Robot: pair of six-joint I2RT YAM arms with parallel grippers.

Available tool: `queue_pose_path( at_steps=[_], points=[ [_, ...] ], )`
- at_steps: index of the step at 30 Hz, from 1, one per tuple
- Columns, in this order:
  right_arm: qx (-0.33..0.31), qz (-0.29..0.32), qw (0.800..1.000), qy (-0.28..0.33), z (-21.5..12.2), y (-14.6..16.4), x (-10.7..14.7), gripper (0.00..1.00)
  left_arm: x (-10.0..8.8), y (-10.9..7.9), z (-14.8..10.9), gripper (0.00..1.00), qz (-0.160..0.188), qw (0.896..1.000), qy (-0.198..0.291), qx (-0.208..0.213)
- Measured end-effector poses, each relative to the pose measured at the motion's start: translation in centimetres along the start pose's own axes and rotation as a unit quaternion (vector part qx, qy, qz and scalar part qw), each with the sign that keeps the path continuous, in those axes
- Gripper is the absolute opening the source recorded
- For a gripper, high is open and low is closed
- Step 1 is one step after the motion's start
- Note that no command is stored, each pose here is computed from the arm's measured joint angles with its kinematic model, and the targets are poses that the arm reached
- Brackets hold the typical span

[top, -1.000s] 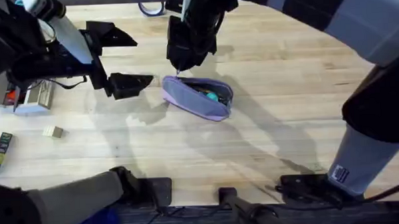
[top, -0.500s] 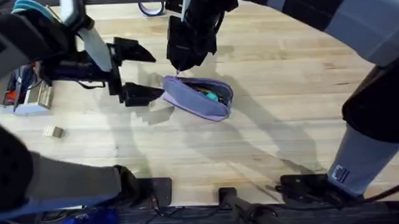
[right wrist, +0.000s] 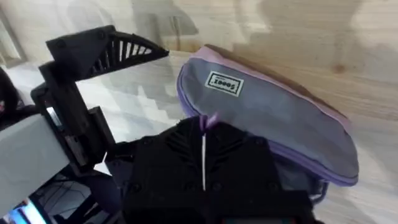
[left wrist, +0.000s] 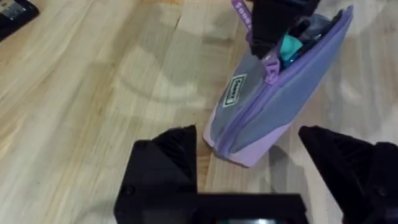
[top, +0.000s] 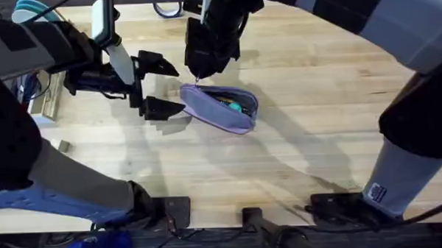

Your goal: Unzip the bag, pick up the pens from the table one at a time and place them inside, then zip the bag closed.

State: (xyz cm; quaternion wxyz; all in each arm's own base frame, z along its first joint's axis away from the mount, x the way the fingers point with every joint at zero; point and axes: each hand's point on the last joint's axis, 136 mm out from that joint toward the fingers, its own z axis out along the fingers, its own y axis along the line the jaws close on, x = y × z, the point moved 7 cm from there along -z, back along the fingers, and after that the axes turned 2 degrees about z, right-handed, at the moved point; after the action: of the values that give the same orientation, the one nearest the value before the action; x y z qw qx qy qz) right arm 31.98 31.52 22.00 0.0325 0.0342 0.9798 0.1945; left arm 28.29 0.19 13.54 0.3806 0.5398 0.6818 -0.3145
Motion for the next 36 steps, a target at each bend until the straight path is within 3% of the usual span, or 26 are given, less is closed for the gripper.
queue_pose_path(
  at_steps=[10, 14, 21, 24, 29, 31, 36],
  points=[
    [0.0, 0.0, 1.0, 0.0, 0.0, 0.0, 0.0, 0.03, -1.0, -0.3, 1.9, 0.995, 0.031, 0.999, 0.002, 0.029],
    [0.0, 0.0, 1.0, 0.0, 0.0, 0.0, 0.0, 0.031, -1.4, -0.4, 2.7, 0.918, 0.047, 0.998, 0.005, 0.04],
    [0.0, 0.0, 1.0, 0.0, 0.0, 0.0, 0.0, 0.031, -1.4, -0.5, 3.0, 0.887, 0.051, 0.998, 0.013, 0.046],
    [0.0, 0.0, 1.0, 0.0, 0.0, 0.0, 0.0, 0.031, -1.3, -0.5, 3.0, 0.734, 0.049, 0.998, 0.018, 0.047],
    [0.0, 0.0, 1.0, 0.0, 0.0, 0.0, 0.0, 0.03, -1.1, -0.4, 3.0, 0.237, 0.053, 0.997, 0.026, 0.046],
    [0.0, -0.001, 1.0, 0.0, 0.0, 0.0, 0.0, 0.031, -1.1, -0.5, 3.0, 0.088, 0.053, 0.997, 0.028, 0.047],
    [0.0, -0.001, 1.0, 0.0, 0.0, 0.0, 0.0, 0.031, -1.1, -0.5, 3.0, 0.048, 0.054, 0.997, 0.031, 0.048]
  ],
)
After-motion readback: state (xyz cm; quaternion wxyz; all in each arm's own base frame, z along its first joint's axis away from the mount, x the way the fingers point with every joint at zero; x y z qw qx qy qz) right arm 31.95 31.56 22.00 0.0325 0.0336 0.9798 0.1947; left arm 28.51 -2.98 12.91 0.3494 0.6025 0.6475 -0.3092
